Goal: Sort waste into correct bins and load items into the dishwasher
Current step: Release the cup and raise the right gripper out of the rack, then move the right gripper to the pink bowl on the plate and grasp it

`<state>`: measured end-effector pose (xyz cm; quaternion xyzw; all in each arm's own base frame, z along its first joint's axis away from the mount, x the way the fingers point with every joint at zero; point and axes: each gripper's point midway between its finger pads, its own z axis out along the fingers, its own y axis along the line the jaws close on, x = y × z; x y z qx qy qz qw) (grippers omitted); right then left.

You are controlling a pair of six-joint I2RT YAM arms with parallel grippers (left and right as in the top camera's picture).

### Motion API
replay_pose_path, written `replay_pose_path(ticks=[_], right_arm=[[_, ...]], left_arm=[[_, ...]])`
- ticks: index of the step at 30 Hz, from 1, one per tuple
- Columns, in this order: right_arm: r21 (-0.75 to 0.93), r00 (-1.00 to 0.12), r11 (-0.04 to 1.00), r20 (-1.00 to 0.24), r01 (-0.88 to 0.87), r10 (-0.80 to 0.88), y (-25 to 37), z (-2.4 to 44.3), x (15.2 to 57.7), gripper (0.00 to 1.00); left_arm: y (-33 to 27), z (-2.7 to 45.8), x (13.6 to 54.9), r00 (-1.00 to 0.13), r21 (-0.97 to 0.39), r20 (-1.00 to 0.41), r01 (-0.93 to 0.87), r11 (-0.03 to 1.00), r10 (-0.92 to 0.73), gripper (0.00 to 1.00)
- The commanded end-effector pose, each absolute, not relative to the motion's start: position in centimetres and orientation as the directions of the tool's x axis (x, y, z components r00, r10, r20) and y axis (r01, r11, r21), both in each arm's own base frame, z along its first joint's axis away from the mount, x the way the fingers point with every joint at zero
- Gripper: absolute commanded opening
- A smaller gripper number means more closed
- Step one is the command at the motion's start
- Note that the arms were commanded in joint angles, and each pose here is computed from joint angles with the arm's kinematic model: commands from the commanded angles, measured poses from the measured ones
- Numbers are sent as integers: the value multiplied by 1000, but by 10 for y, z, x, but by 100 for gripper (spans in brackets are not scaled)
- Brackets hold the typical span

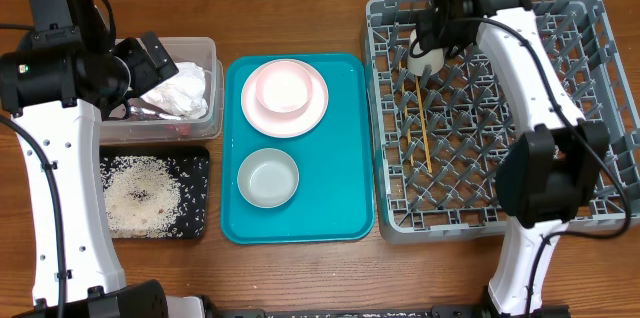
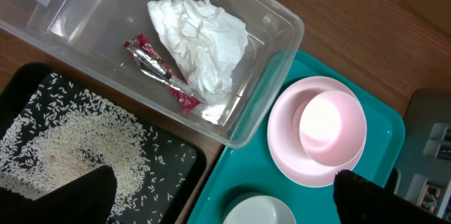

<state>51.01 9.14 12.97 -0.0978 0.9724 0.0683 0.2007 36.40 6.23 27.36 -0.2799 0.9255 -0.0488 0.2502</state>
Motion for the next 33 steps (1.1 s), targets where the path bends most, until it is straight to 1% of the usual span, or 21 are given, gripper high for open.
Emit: replay_pose_path(ticks=[1,7,12,13,16,19,22,25,27,30,33], right_arm=[[73,-923,980,-356,-187,-150,83,115,505,11],[71,-915,979,-374,-189,-149,83,129,503,11],[73,-881,977,-449,-202,-149,87,170,503,11],[90,-865,971,-478,-222,-153,94,187,500,11],[169,-831,942,-532,-290,-161,117,218,489,11],[306,-808,867,-565,-394,-167,151,246,471,14],[490,-815,718,-548,-494,-187,196,264,440,19],[582,-822,609,-523,-538,-226,229,266,417,24],[593,-820,584,-509,-554,-262,246,260,405,26],[564,-804,580,-492,-588,-335,274,247,387,27],[477,-764,606,-496,-637,-413,300,230,374,27]], left_arm=[[64,279,366,-716,-225,-454,-484,846,-530,100],[64,279,366,-716,-225,-454,-484,846,-530,100],[64,279,366,-716,-225,-454,-484,846,-530,100],[64,279,366,-716,-225,-454,-484,846,-530,100],[64,279,366,-716,-225,-454,-484,846,-530,100],[64,279,366,-716,-225,-454,-484,846,-530,100],[64,279,366,-716,-225,-454,-484,846,-530,100],[64,279,366,-716,-225,-454,-484,846,-530,100],[64,279,366,-716,-225,-454,-484,846,-530,100],[64,279,366,-716,-225,-454,-484,846,-530,100],[64,279,366,-716,-225,-454,-484,846,-530,100]])
